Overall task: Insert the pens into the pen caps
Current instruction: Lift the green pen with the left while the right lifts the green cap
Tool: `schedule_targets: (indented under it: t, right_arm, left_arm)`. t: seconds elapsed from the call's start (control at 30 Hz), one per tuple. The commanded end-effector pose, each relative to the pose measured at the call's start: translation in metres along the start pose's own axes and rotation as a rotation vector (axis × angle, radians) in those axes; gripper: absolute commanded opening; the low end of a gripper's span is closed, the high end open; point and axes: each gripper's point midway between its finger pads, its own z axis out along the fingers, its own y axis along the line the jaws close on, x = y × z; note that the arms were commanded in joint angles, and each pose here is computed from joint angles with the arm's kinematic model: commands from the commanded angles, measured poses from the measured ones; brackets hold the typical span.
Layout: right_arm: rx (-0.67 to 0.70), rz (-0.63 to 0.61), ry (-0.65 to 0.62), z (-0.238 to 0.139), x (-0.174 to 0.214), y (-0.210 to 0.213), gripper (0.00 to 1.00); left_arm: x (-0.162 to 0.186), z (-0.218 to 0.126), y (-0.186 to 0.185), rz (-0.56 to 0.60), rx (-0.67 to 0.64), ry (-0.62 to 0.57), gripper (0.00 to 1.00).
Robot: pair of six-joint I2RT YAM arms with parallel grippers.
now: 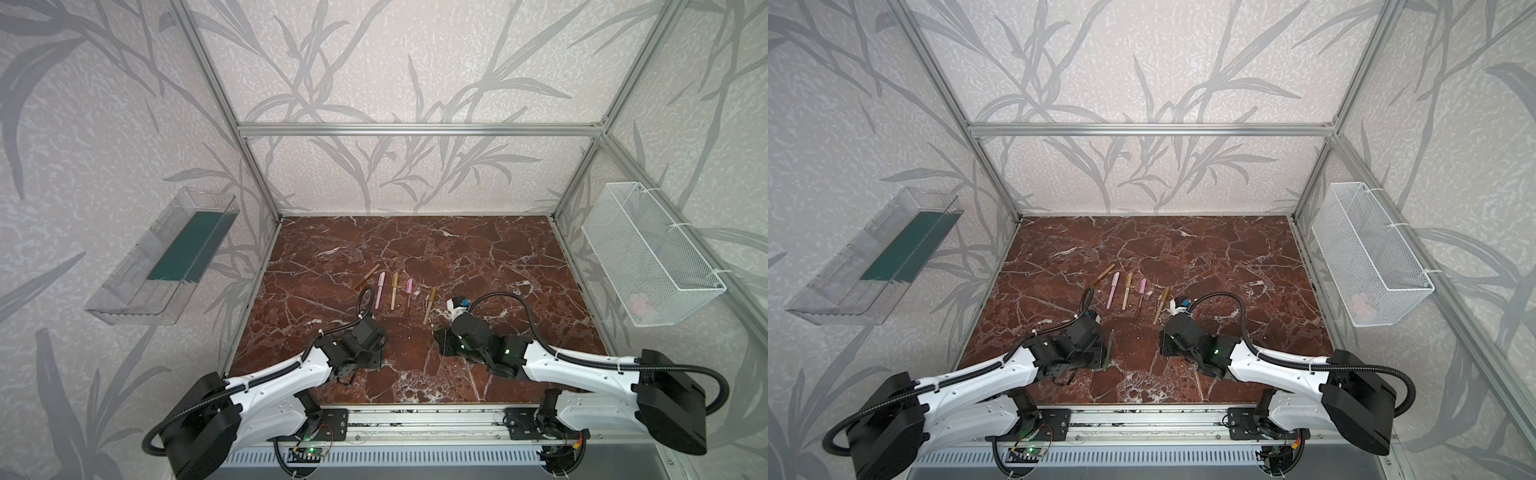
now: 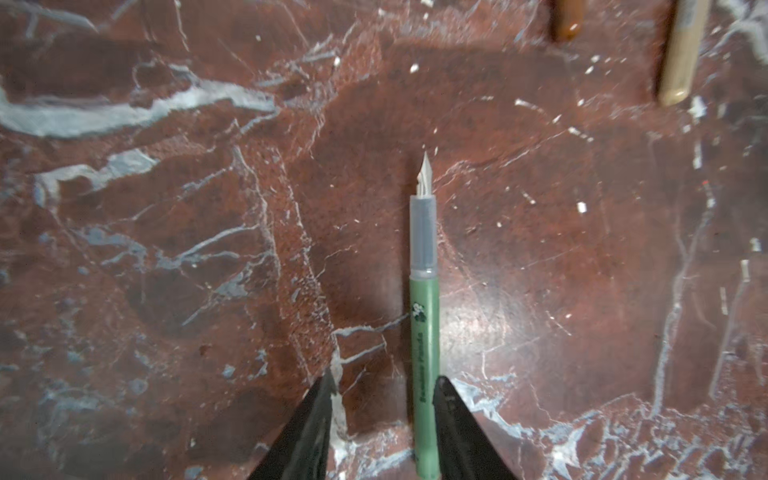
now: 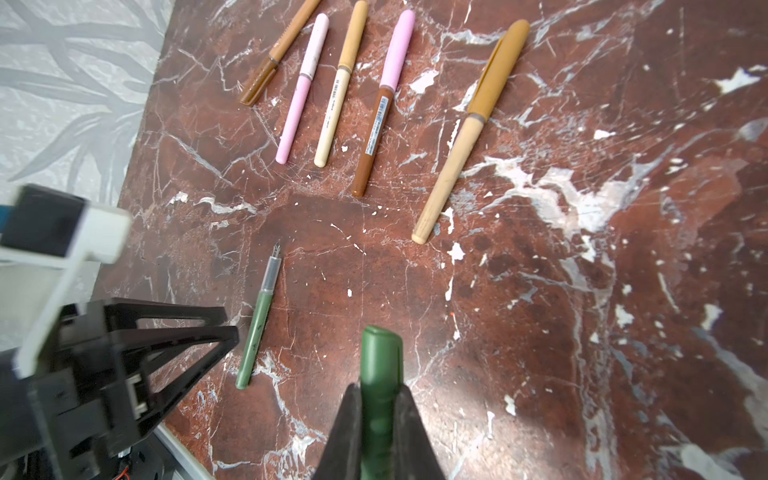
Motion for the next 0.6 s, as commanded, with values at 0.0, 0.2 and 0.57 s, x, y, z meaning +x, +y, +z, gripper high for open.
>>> schedule_targets:
  t: [0.0, 0.2, 0.57]
  right_arm:
    - [-0.055, 0.02, -0.043, -0.004, -0.007, 0.007, 0.0]
    - [-0.066, 0.01, -0.058, -0.009, -0.011, 0.009, 0.0]
    - [0.198, 0.149, -0.072, -0.002, 0.005, -0.058, 0.0]
  left_arm:
    - [-0.01, 0.002, -0.01, 0.014, 0.001, -0.007, 0.41]
    - [-0.012, 0.003, -0.014, 0.061, -0.048, -0.012, 0.39]
    - [-0.031, -0.048, -0.077, 0.216, 0.143, -0.169, 0.49]
